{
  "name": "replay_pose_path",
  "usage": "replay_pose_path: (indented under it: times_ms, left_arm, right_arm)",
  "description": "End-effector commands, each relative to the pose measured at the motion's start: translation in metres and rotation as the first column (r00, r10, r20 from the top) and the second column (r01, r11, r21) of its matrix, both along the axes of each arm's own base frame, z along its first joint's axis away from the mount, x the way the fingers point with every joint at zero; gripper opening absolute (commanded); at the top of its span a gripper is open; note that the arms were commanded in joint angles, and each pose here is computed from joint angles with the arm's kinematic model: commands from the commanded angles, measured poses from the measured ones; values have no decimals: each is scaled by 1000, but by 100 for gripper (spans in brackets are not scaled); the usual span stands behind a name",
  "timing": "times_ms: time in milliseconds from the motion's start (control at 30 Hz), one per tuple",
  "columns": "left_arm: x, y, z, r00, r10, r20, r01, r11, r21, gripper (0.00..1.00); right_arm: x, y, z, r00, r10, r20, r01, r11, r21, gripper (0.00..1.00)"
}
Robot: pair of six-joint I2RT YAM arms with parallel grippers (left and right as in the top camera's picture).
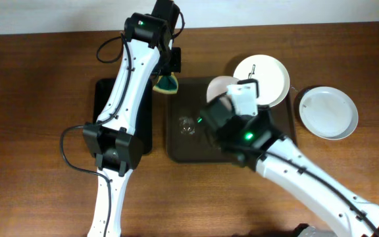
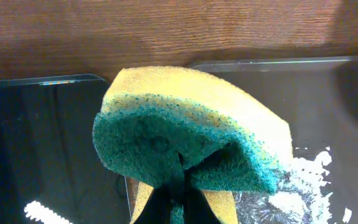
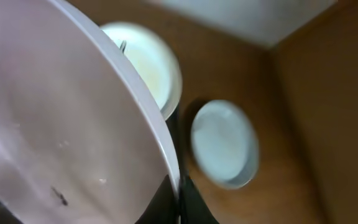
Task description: Clean dirty plates on tray and stack at the side
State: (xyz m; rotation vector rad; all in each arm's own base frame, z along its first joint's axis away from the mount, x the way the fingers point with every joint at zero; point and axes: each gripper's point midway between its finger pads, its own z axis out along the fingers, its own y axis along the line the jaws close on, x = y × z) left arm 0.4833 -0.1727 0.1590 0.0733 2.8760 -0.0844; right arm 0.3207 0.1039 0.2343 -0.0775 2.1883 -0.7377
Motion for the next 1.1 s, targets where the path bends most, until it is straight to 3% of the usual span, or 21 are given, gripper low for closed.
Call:
replay_pose_path:
  times_ms: [0,67,167,300,467,633,767,933,967,1067]
  left_arm:
    - [2,-1,7,1000,-15,18,15,1000,-10,0]
    - [2,-1,7,1000,-14,18,14,1000,-11,0]
    - [2,-1,7,1000,-14,18,14,1000,-11,0]
    - [2,-1,7,1000,-9,18,10,1000,-12,0]
    - [2,-1,7,1000,0,17,0,1000,-14,0]
    - [3,-1,7,1000,0,20,0,1000,-16,0]
    - [4,-1,7,1000,1,25,0,1000,-18,0]
    - [3,-1,7,1000,0,24,0,1000,-17,0]
    - [3,-1,7,1000,0,24,0,1000,-17,0]
    - [4,-1,7,1000,0,24,0,1000,-17,0]
  right_arm:
    - [-9,-1,68,952,-24,305,83,980,-183,4]
    - [-17,6,85,926,1,378,97,966,-238,4]
    - [-18,10,84,928,12,373,81,969,-233,4]
    - [-11,8,64,946,-26,323,66,991,-114,4]
    - [7,-4,-5,991,-123,46,111,971,210,4]
    - [26,-4,-95,938,-113,-328,279,808,519,4]
    - [26,3,-154,858,-103,-504,410,728,549,4]
    - [13,21,-202,761,-26,-648,471,709,525,4]
    - [15,22,-202,766,14,-643,435,725,534,10]
    - [30,23,-196,782,150,-605,290,772,566,49]
